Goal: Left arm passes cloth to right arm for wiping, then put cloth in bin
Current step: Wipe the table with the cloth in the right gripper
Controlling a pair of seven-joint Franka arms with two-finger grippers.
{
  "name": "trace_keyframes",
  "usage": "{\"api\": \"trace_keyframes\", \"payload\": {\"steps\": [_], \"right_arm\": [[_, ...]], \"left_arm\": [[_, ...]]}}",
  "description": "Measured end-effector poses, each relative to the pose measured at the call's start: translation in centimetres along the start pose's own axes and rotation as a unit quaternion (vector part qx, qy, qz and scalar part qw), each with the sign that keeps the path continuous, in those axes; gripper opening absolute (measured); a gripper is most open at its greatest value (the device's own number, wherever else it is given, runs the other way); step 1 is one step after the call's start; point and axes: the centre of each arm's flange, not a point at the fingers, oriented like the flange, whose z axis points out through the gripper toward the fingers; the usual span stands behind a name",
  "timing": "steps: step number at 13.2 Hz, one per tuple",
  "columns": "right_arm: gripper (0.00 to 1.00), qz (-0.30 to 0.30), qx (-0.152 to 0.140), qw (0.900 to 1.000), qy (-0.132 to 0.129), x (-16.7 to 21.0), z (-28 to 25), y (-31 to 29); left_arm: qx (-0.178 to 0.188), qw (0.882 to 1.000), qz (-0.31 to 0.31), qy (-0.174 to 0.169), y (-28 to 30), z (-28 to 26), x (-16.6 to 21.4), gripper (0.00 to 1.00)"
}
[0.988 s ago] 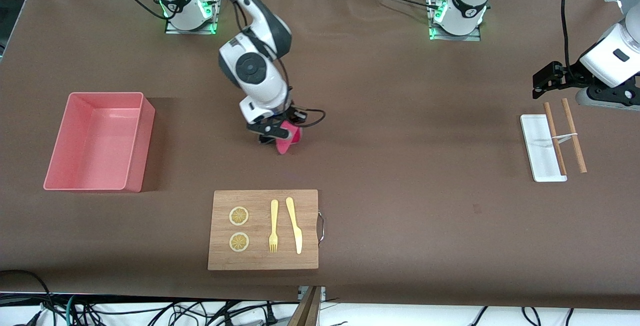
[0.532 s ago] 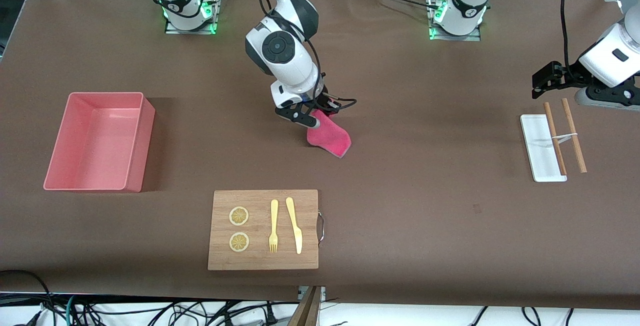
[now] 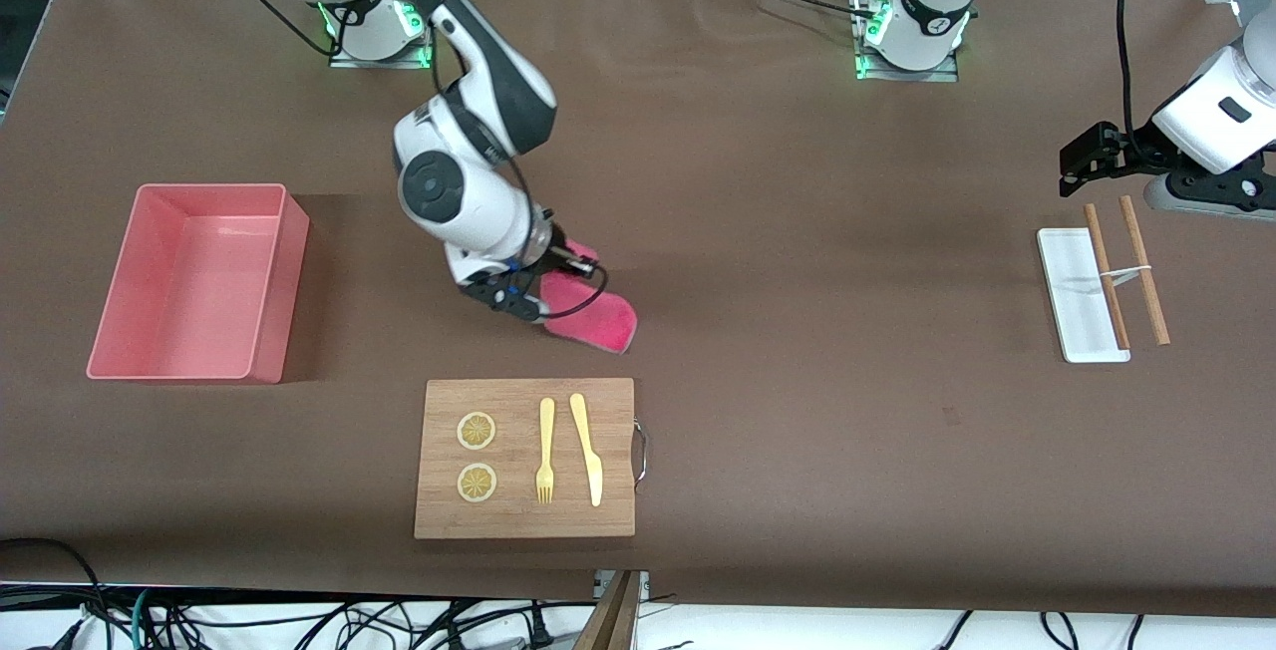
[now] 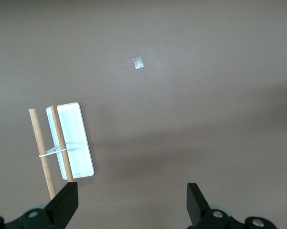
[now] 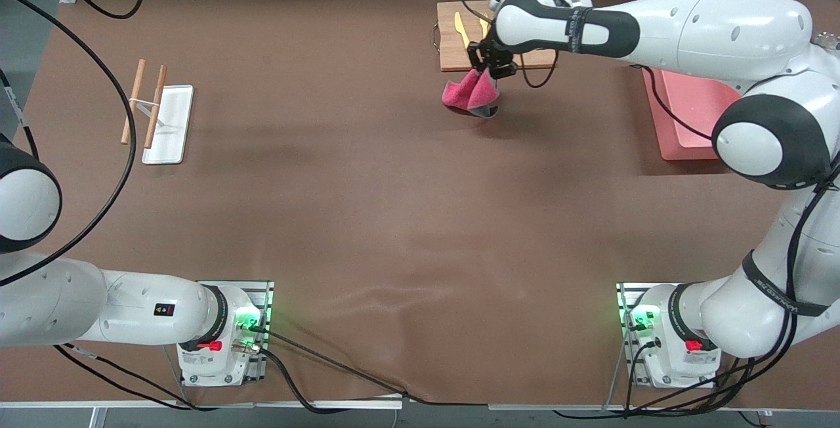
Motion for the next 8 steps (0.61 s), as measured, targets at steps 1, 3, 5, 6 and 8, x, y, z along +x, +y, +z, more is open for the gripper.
{"api": "trace_keyframes", "payload": {"steps": [1,3,5,6,8], "right_arm": [[0.02,-0.022,-0.008,1.000,-0.007,1.3,0.7,2.1],[0.02,-0.065,-0.023,0.997,-0.021,4.1,2.0,7.1],[0.02,-0.109,-0.036,0.993,-0.027,7.5,2.3,12.9],[0.02,-0.131,-0.042,0.990,-0.026,9.3,2.0,16.1],[0.02,-0.178,-0.051,0.983,-0.020,12.4,0.9,21.4]], "left_arm": [[0.000,1.000,0.000,0.000,0.0,0.0,0.0,1.00],[0.000,1.000,0.000,0.000,0.0,0.0,0.0,1.00],[0.000,1.000,0.000,0.000,0.1,0.0,0.0,1.00],[0.000,1.000,0.001,0.000,0.1,0.0,0.0,1.00],[0.000,1.000,0.001,0.000,0.1,0.0,0.0,1.00]]}}
